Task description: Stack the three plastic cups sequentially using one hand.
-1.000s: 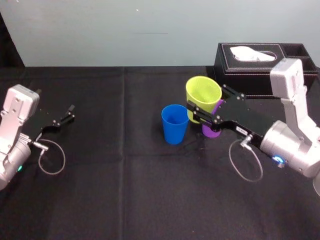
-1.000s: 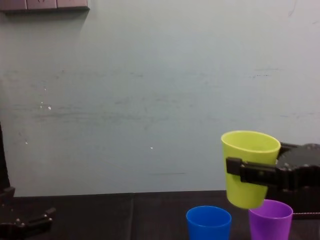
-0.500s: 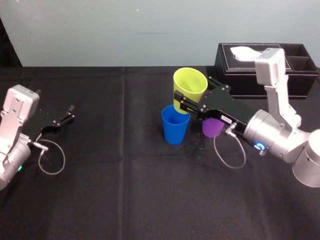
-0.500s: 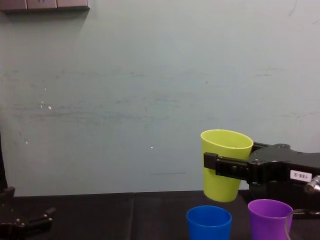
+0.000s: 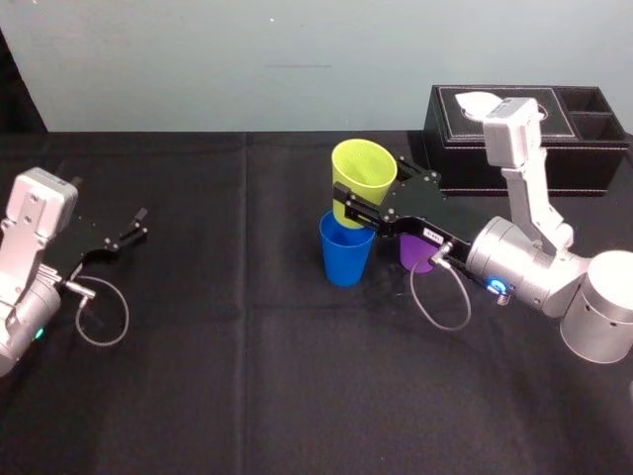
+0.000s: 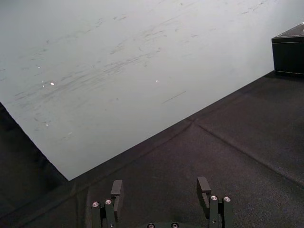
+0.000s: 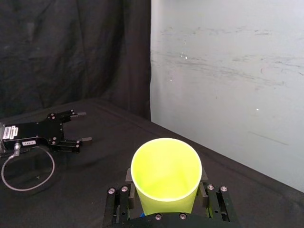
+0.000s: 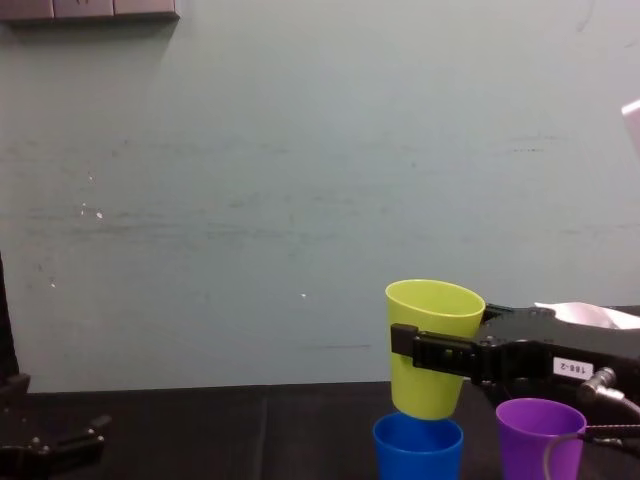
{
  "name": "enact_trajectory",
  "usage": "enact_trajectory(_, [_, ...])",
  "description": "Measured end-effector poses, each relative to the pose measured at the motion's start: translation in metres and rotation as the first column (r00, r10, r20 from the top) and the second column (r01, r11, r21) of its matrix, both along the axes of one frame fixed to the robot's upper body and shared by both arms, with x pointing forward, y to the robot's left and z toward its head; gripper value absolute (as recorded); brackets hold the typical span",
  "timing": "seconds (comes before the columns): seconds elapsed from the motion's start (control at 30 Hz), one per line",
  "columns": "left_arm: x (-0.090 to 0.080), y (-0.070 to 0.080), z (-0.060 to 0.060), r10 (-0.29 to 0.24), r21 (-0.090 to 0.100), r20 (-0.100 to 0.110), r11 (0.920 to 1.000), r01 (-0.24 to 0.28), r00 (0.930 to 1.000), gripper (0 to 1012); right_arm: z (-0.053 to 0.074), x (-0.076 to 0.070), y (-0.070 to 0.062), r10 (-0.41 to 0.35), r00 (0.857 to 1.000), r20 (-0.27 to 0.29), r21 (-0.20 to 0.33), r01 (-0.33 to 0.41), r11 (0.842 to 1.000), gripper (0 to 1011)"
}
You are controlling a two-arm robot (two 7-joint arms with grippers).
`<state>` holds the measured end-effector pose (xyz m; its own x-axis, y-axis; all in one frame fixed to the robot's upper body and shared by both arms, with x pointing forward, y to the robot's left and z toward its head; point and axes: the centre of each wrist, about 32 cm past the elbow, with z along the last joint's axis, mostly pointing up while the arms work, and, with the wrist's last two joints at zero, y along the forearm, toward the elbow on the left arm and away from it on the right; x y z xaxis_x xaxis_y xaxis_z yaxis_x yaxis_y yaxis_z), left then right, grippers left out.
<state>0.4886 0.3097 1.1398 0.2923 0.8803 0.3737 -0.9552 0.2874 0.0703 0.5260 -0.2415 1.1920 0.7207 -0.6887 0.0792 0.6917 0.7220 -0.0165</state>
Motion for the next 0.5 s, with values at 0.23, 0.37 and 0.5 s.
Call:
enact_trajectory(0.23, [0.0,0.0,0.0,0.0,0.0,0.0,1.0,0.0,1.0,1011,-0.0038,0.0044,0.0054,0.008,1.0,-0.008,-0.005,-0.009,1.0,735])
enact_trajectory(0.37, [0.0,0.0,0.0,0.0,0.0,0.0,1.0,0.0,1.0,1011,-0.0064,0.0069,0.0071,0.008,1.0,-0.014,-0.012,-0.008,1.0,735])
enact_trajectory(0.5, [0.0,0.0,0.0,0.0,0.0,0.0,1.0,0.0,1.0,1011,-0.0075,0.0087,0.0083,0.007,1.0,-0.015,-0.02,-0.008,1.0,735])
